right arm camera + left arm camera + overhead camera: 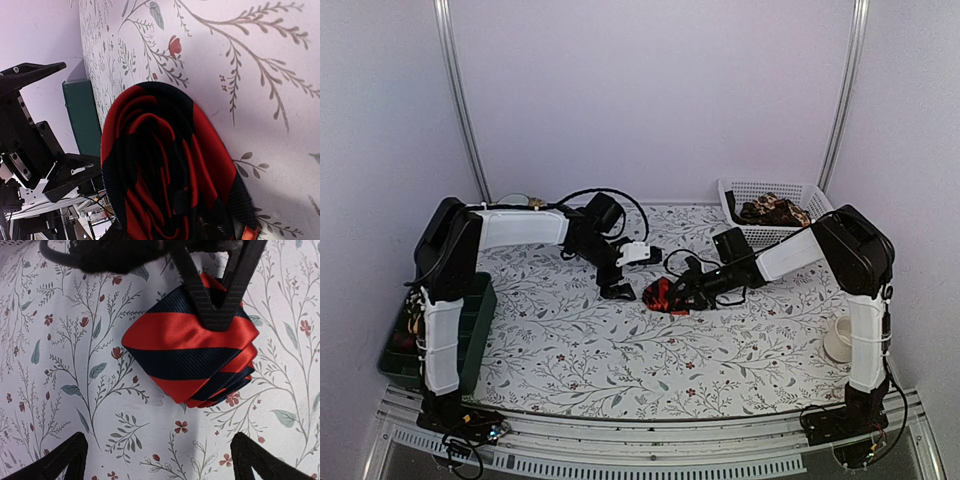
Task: Roll the ties
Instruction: Roll the tie at the center of the board.
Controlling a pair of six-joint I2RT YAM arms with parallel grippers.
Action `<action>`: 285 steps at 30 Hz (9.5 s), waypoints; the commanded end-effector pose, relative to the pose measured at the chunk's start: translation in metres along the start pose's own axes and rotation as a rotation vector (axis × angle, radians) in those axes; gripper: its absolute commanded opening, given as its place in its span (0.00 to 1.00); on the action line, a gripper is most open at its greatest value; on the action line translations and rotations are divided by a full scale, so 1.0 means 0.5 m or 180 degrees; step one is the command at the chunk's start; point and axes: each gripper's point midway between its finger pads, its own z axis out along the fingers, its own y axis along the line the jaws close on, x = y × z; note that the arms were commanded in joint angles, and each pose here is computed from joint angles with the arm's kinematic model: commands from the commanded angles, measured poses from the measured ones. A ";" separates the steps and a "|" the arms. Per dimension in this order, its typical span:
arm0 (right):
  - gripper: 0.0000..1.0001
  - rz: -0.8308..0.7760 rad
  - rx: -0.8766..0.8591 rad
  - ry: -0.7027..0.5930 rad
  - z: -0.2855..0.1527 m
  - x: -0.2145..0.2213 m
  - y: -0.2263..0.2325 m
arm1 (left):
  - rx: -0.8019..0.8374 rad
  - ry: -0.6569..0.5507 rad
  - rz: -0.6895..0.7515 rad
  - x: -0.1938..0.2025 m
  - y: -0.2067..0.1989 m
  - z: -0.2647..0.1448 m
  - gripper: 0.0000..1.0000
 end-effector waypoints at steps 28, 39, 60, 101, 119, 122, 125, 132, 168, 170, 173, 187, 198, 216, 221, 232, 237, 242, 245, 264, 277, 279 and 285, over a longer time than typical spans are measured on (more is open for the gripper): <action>0.36 0.0249 0.0331 0.0077 0.016 -0.003 -0.102 | 0.0450 -0.0227 0.1136 -0.065 -0.042 0.144 0.85; 0.54 -0.0025 0.0430 -0.0150 -0.021 -0.033 -0.047 | 0.0389 -0.0289 0.0810 -0.093 -0.046 0.120 0.60; 0.42 -0.0128 0.0564 -0.0525 -0.096 -0.077 -0.040 | 0.0374 0.0272 -0.0196 -0.037 -0.054 0.126 0.49; 0.38 -0.0237 0.0361 -0.0465 -0.065 -0.084 -0.063 | -0.0615 0.0040 -0.0793 -0.141 -0.008 0.032 1.00; 0.37 -0.0230 0.0340 -0.0436 -0.057 -0.079 -0.065 | -0.0687 -0.0103 -0.0388 -0.161 0.027 0.120 1.00; 0.37 -0.0231 0.0325 -0.0429 -0.057 -0.078 -0.061 | -0.0642 -0.0084 -0.0401 -0.157 0.024 0.132 1.00; 0.37 -0.0253 0.0306 -0.0433 -0.060 -0.078 -0.053 | -0.0631 -0.0046 -0.0431 -0.151 0.025 0.141 1.00; 0.37 -0.0292 0.0272 -0.0449 -0.067 -0.071 -0.035 | -0.0780 0.0075 -0.0607 -0.138 0.047 0.144 0.82; 0.31 -0.0530 0.0115 -0.0711 -0.103 -0.086 0.012 | -0.0758 0.0092 -0.0781 -0.099 0.039 0.131 0.48; 0.26 -0.0546 0.0090 -0.0711 -0.104 -0.084 0.018 | -0.0812 0.0112 -0.0833 -0.094 0.048 0.129 0.48; 0.19 -0.0551 0.0062 -0.0705 -0.107 -0.078 0.020 | -0.0890 0.0147 -0.0946 -0.084 0.063 0.129 0.48; 0.12 -0.0448 0.0048 -0.0714 -0.115 -0.072 0.027 | -0.1359 0.0226 -0.1434 -0.051 0.122 0.117 0.48; 0.13 -0.0399 0.0031 -0.0709 -0.111 -0.073 0.029 | -0.1436 0.0229 -0.1528 -0.054 0.125 0.118 0.52; 0.37 -0.0583 0.0124 -0.0850 -0.150 -0.090 0.064 | -0.1514 0.0218 -0.1638 -0.039 0.141 0.080 1.00; 0.38 -0.0567 0.0145 -0.0866 -0.159 -0.090 0.057 | -0.1411 -0.0115 -0.1575 -0.101 0.138 0.031 1.00; 0.51 -0.0730 0.0160 -0.0942 -0.197 -0.098 0.086 | -0.1710 -0.0473 -0.2107 -0.115 0.103 -0.228 1.00; 0.51 -0.0888 0.0121 -0.0959 -0.210 -0.098 0.114 | -0.2264 -0.0161 -0.2864 0.046 0.089 -0.377 1.00; 0.51 -0.0997 0.0053 -0.0979 -0.221 -0.090 0.136 | -0.2551 -0.0156 -0.3843 0.205 0.038 -0.468 1.00; 0.51 -0.1017 0.0024 -0.0968 -0.224 -0.085 0.141 | -0.2717 0.0033 -0.4206 0.284 -0.004 -0.492 1.00; 0.50 -0.1092 -0.0052 -0.0958 -0.231 -0.064 0.157 | -0.2702 0.0585 -0.4826 0.541 -0.015 -0.436 0.97; 0.50 -0.1069 -0.0038 -0.0940 -0.226 -0.065 0.149 | -0.2299 0.0619 -0.4899 0.572 0.006 -0.354 0.35; 0.50 -0.1068 -0.0041 -0.0935 -0.226 -0.065 0.149 | -0.2236 0.0635 -0.4896 0.570 0.001 -0.346 0.27; 0.50 -0.1075 -0.0048 -0.0933 -0.226 -0.067 0.152 | -0.2087 0.0687 -0.4775 0.539 -0.011 -0.325 0.09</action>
